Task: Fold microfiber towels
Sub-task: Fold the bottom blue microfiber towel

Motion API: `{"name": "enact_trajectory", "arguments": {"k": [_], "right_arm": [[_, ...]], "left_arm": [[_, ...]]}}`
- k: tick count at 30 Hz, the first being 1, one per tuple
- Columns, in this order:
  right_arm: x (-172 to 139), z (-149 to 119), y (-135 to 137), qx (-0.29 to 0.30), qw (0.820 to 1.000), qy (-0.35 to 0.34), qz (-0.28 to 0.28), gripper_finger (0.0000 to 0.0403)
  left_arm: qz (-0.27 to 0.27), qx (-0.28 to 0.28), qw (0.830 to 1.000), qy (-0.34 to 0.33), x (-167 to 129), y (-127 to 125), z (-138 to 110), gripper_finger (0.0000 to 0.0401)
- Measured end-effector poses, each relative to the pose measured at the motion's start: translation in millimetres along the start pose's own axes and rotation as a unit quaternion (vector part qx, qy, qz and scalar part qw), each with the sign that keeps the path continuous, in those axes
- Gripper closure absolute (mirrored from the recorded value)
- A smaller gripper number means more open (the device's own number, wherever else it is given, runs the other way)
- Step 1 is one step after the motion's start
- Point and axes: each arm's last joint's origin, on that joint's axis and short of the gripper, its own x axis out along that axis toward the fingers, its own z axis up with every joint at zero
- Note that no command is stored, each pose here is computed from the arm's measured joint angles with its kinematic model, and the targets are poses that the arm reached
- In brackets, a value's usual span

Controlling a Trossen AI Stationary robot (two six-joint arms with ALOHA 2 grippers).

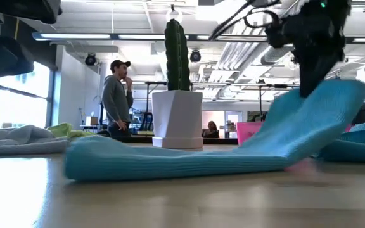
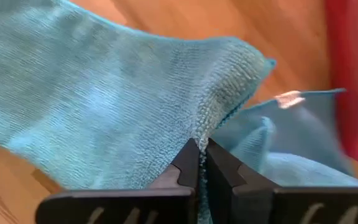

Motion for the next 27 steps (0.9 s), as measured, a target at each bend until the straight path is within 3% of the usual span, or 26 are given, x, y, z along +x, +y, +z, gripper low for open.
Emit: {"name": "enact_trajectory", "arguments": {"k": [3, 8, 17, 23, 27], "right_arm": [[-11.4, 9.0, 8.6, -0.006, 1.0, 0.012, -0.018, 0.0403], [-14.1, 26.7, 39.7, -0.015, 1.0, 0.015, -0.002, 0.0403], [-4.8, 59.6, 110.8, -0.077, 0.995, 0.039, 0.053, 0.0403], [0.4, 78.6, 145.1, -0.07, 0.994, 0.03, 0.079, 0.0403], [12.6, 85.0, 162.2, -0.05, 0.995, 0.022, 0.078, 0.0403]], "left_arm": [[-0.002, -0.003, 1.0, 0.001, -1.3, -2.0, -3.4, 0.0287], [-0.004, -0.002, 1.0, 0.002, -3.1, -5.2, -9.1, 0.0287], [0.0, 0.023, 1.0, -0.003, -6.2, -10.0, -19.0, 0.0287], [0.02, 0.034, 0.998, -0.04, -7.1, -10.1, -19.3, 0.0287], [0.022, 0.058, 0.998, -0.028, -6.7, -8.5, -18.6, 0.0287]]}}
